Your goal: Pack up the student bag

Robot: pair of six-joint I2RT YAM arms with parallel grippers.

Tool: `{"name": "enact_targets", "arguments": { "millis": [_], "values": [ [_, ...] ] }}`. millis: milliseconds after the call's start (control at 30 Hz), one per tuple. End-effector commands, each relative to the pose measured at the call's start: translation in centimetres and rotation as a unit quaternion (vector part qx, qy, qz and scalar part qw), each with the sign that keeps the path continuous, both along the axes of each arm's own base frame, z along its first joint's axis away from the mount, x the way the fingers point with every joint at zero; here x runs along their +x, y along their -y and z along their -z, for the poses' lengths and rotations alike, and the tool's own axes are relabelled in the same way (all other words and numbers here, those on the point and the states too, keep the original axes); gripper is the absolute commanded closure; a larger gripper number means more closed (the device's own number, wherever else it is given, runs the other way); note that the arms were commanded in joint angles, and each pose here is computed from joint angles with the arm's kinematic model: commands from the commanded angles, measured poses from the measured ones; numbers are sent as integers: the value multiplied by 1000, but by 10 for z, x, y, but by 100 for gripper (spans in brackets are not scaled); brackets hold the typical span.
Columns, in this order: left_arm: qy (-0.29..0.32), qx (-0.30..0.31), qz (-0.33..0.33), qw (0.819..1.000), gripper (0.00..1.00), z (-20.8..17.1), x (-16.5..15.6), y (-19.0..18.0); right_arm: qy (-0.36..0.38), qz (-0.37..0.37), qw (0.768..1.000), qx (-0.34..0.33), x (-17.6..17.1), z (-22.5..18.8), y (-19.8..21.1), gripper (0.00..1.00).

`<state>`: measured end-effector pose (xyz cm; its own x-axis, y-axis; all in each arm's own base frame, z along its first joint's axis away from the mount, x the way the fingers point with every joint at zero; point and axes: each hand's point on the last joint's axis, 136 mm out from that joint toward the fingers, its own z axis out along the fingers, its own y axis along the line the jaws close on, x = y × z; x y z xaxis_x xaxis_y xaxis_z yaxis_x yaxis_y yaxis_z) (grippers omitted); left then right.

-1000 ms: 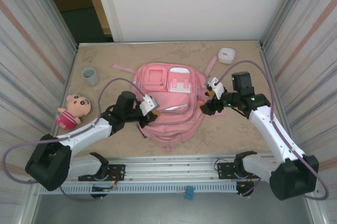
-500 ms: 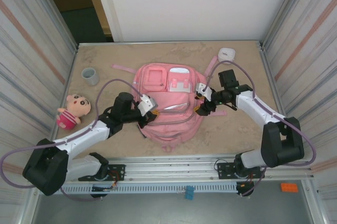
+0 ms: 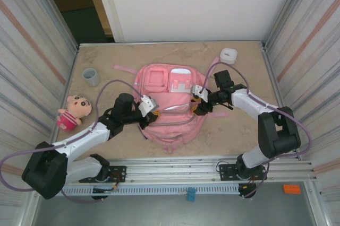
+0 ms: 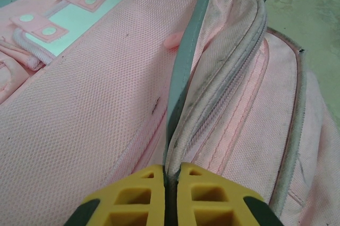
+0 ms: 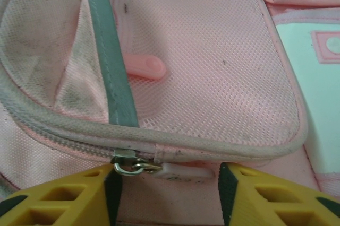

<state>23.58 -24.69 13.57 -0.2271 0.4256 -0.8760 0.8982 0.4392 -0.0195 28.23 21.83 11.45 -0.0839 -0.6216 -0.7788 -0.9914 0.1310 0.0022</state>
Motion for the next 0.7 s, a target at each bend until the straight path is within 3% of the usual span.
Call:
{"name": "enact_targets", "arguments": {
  "millis": [0,233,367,567,667],
  "values": [
    [21,-39,1,999,94,-22,0,3,-12,-19,999,26,-11,-18,-9,54],
    [29,-43,-11,999,94,-23,6,3,-16,-10,999,40,-32,-39,-3,65],
    [28,-47,-6,998,94,-25,6,5,-21,3,999,42,-32,-38,-1,66],
    [26,-53,2,998,94,-28,5,8,-36,16,999,36,-25,-29,1,60],
    [28,-53,3,998,94,-29,4,7,-50,40,996,54,-13,-34,5,47]
  ]
}}
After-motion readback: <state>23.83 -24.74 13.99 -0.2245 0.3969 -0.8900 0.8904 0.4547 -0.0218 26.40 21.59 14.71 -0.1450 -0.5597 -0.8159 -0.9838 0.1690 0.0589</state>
